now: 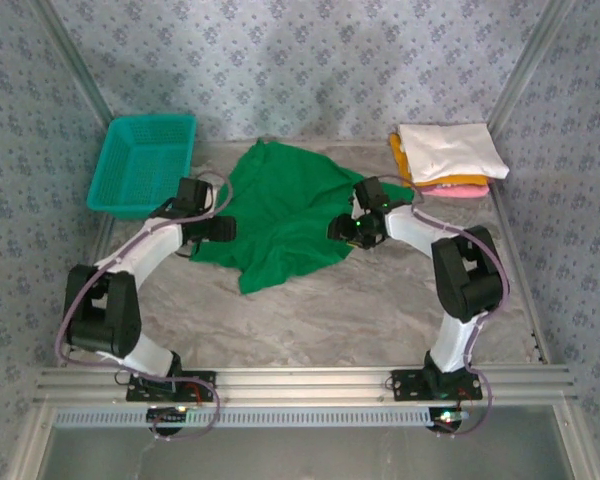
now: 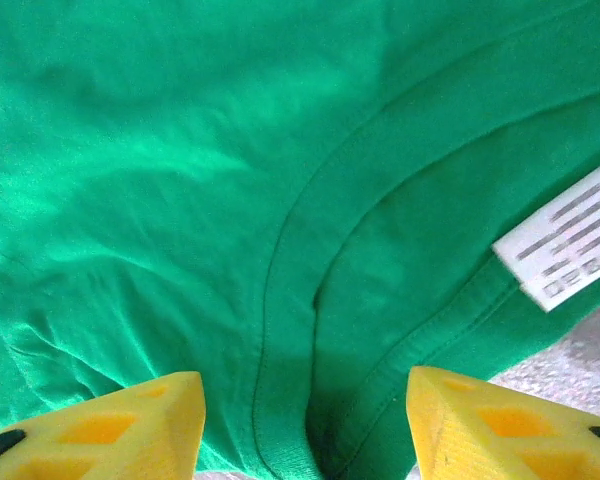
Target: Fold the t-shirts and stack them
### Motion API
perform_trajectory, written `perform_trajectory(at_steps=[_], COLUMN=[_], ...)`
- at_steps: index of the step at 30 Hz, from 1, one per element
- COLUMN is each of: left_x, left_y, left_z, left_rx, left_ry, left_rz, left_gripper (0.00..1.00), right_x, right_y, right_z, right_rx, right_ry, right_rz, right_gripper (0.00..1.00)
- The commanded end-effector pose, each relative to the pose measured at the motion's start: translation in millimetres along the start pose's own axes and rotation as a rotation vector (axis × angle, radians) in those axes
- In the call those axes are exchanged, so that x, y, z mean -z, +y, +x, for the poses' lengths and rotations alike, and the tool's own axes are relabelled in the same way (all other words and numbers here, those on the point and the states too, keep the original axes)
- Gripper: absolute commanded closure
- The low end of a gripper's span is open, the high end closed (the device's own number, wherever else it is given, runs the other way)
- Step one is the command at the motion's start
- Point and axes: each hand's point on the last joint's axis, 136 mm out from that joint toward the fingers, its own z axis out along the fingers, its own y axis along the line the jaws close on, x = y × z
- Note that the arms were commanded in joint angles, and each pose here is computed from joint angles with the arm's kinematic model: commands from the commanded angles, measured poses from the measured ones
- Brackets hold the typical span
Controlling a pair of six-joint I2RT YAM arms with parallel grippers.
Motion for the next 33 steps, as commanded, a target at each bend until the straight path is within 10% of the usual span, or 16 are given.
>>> perform_trajectory(at_steps=[1,14,24,33], left_x=[-9.4,-39.5,-35.2,-54.7], left_y=[-6.3,52.6,60.8,45.0], left_z=[-17.3,25.4,60.9,92.2], left_rx=[0.006,0.244,0.305,0.364], left_ry=[-0.030,0.097,0.212,0.250], left_rz=[0.042,-0.158,-0.206,-0.116], left_gripper=[0.15,0.21,0.21,0.70], right_x=[-19.8,4.3,32.8,45.2], right_y=[5.9,-10.2,-52.2,-79.3], right_z=[14.1,10.4,9.6,10.4], right_rx=[-0.018,-0.033,-0.077,-0.125], right_ry=[0.054,0.015,-0.031,-0.046], right_rz=[-0.010,0.005,0.062,0.094], right_gripper=[0.45,1.00,1.00,1.00])
